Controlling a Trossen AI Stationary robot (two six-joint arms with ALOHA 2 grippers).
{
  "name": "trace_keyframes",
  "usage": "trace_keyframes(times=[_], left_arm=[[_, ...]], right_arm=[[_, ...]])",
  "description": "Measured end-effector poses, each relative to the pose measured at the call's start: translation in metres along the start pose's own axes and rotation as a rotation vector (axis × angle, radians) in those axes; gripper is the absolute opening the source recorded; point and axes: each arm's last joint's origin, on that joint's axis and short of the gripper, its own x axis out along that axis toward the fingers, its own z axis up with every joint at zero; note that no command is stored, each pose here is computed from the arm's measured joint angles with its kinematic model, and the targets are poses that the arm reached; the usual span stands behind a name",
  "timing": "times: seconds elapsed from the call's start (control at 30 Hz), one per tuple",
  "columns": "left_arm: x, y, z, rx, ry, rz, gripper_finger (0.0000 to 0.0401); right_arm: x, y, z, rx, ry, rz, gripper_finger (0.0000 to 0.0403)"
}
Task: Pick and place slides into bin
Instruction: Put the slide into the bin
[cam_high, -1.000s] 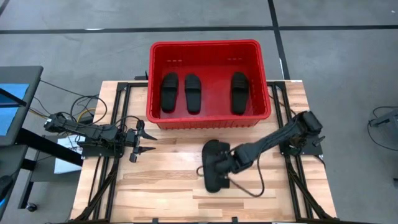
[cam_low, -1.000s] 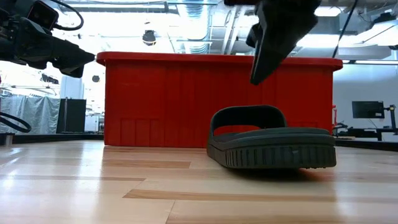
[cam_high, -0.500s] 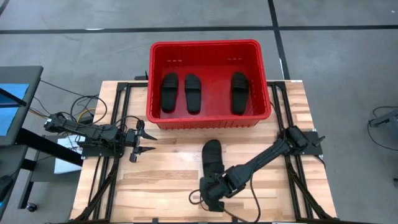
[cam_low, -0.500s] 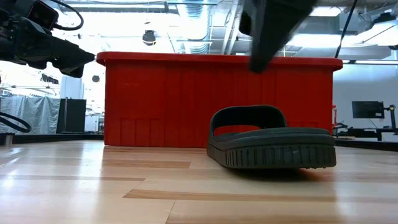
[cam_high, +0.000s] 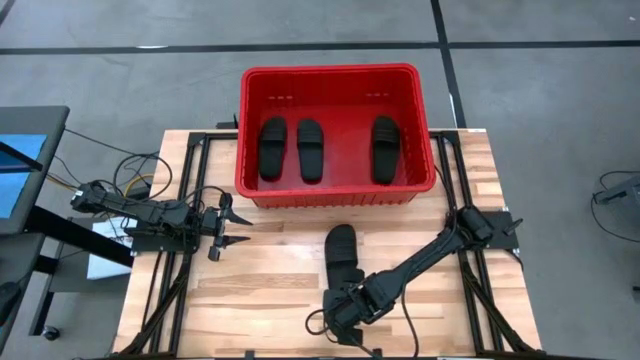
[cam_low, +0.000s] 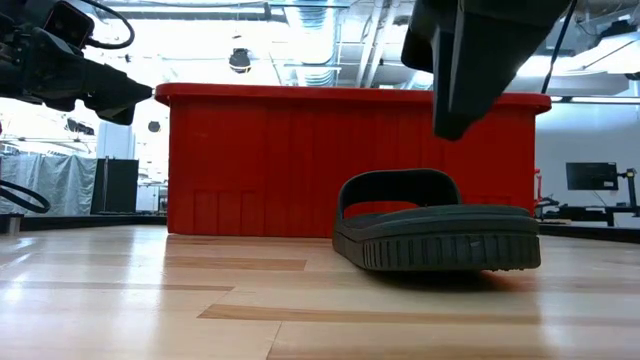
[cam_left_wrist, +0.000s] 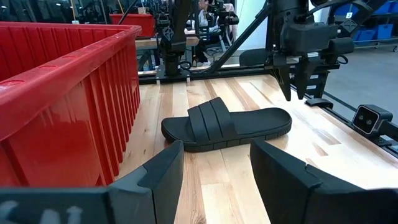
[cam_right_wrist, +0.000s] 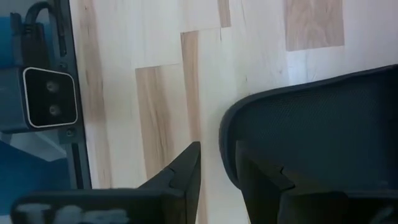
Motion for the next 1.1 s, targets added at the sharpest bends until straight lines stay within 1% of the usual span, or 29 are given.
trace_keyframes(times=[0.33,0.43,0.5,0.57,0.63,0.73,0.83,1.1], left_arm=[[0.000,0.000,0.000,0.000,0.000,0.000,0.0178],[0.000,0.000,0.000,0.000,0.000,0.000,0.0178],[0.000,0.000,0.000,0.000,0.000,-0.001,0.0178],[0.000,0.000,0.000,0.000,0.000,-0.001,0.0178],[0.000,0.000,0.000,0.000,0.002,-0.001,0.0178],[0.000,0.000,0.000,0.001,0.004,-0.001,0.0178],[0.001,0.000,-0.001,0.001,0.009,-0.003,0.0178],[0.001,0.000,-0.001,0.002,0.011,-0.003,0.0178]], right_arm=[[0.000,-0.001,0.000,-0.006,-0.005,-0.016,0.0093],[0.013,-0.001,-0.001,-0.010,0.016,-0.030,0.0093],[0.022,-0.003,-0.006,-0.023,0.069,-0.065,0.0093],[0.035,0.000,-0.004,-0.019,0.069,-0.045,0.0093],[0.048,-0.003,-0.010,-0.028,0.126,-0.077,0.0093],[0.056,-0.002,-0.011,-0.031,0.138,-0.090,0.0093],[0.062,-0.004,-0.012,-0.031,0.152,-0.104,0.0093],[0.061,-0.008,-0.010,-0.038,0.148,-0.119,0.0093]])
